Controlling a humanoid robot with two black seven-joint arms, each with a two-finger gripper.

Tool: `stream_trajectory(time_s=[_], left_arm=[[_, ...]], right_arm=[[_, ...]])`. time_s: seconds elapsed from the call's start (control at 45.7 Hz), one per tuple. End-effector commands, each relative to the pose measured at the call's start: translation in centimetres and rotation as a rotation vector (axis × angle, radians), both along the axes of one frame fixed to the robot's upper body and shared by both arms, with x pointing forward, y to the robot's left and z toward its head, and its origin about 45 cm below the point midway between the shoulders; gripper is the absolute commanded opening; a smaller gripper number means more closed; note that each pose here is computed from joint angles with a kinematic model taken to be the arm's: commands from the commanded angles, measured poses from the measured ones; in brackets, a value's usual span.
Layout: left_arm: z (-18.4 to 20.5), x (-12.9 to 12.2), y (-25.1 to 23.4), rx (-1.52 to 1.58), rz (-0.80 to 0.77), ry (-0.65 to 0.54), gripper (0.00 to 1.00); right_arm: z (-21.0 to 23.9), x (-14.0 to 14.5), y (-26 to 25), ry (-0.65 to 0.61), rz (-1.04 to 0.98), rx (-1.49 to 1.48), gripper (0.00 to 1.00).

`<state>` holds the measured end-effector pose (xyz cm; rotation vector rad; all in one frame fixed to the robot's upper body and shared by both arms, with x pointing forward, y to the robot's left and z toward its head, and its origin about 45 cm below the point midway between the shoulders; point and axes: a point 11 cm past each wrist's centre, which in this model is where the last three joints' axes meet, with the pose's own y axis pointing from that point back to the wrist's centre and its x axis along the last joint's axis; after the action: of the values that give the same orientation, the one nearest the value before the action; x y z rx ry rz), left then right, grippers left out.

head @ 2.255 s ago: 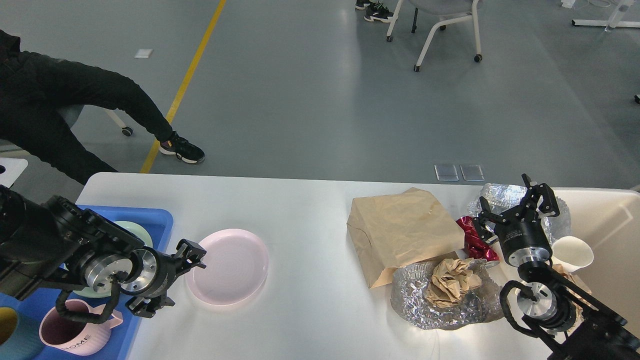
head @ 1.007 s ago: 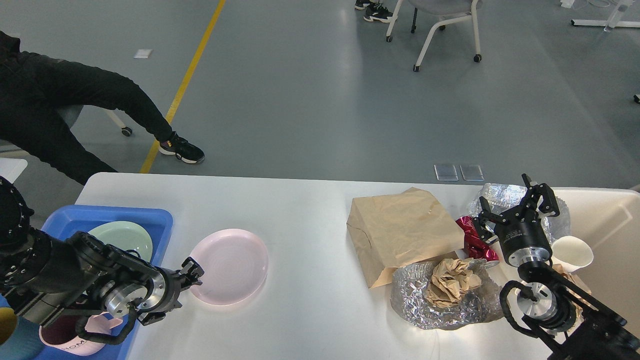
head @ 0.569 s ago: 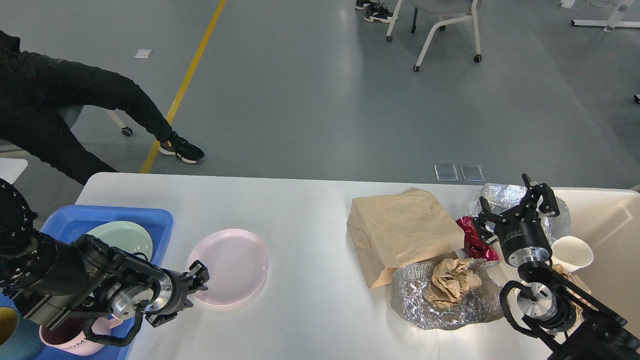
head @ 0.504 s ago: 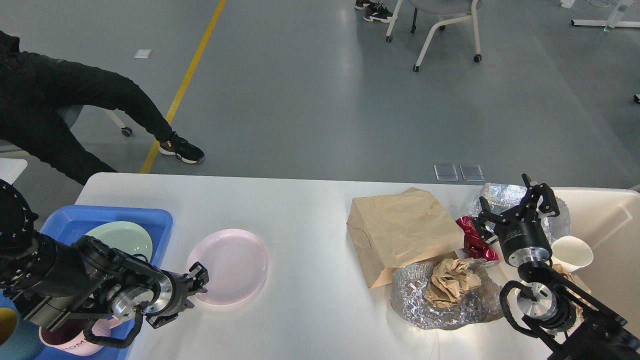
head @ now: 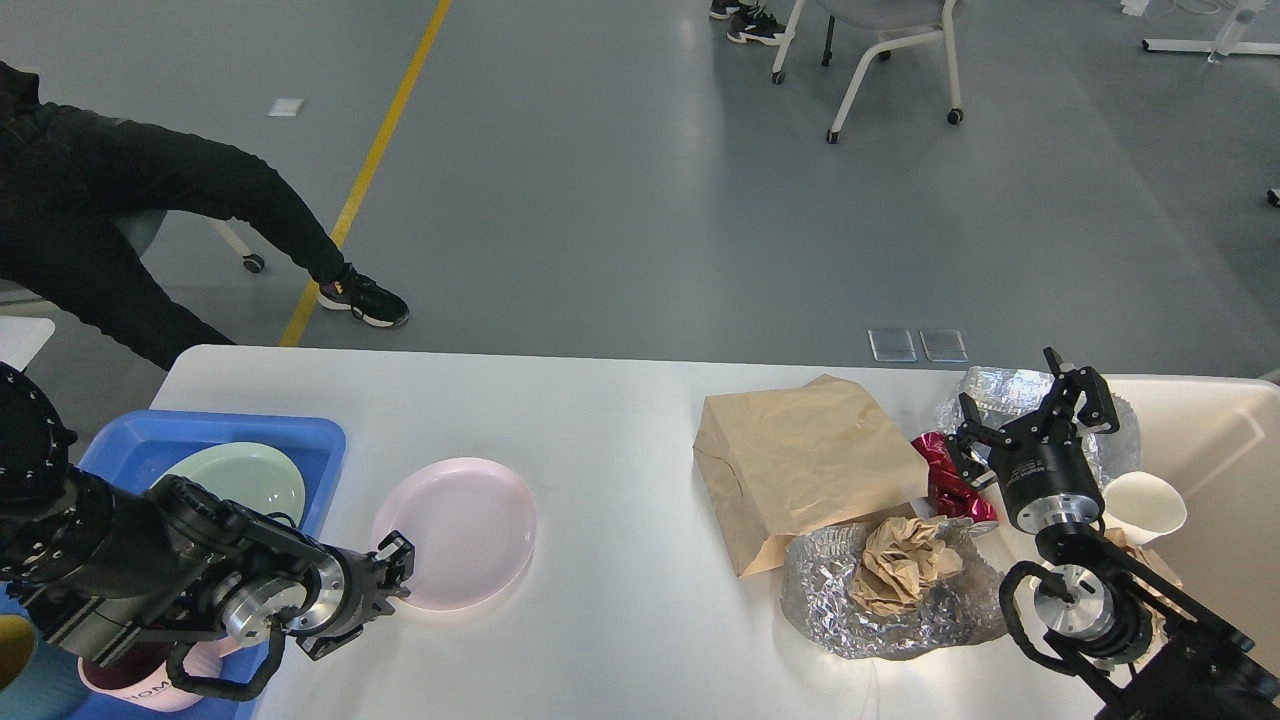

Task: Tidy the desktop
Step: 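Pinch the pink saucer's rim with the left gripper, then lift the pink saucer and lower it onto the green plate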

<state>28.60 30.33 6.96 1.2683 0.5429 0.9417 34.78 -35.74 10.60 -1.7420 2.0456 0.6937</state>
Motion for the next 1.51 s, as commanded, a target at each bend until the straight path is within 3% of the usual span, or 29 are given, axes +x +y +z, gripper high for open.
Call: stream_trajectory(time_s=[0.0, 0.044, 0.613, 0.81, 1.16, 1.489], left_arm=[[0.0, 0.0, -0.2, -0.016, -0.003, 0.007, 0.05], [0.0, -0.1, -0.3, -0.029, -0.004, 0.015, 0.00], [1.6, -0.2, 0.0, -0.090, -0.022, 0.065, 0.00], [6.8, 1.0, 1.3, -0.117, -0.069, 0.080, 0.00], [17.6, 3.2, 2.8, -0.030, -0.127, -0.013, 0.00], [28.0, 3.0, 0.1, -0.127, -0.306, 0.004, 0.00]], right_arm=[[0.0, 0.0, 0.0, 0.000, -0.001, 0.000, 1.00], [0.0, 0.0, 0.0, 0.000, -0.001, 0.000, 1.00], [0.0, 0.0, 0.0, 0.000, -0.001, 0.000, 1.00], [0.0, 0.0, 0.0, -0.001, 0.000, -0.001, 1.00], [0.0, 0.0, 0.0, -0.001, 0.000, -0.001, 1.00], [0.0, 0.0, 0.0, -0.001, 0.000, -0.001, 1.00]])
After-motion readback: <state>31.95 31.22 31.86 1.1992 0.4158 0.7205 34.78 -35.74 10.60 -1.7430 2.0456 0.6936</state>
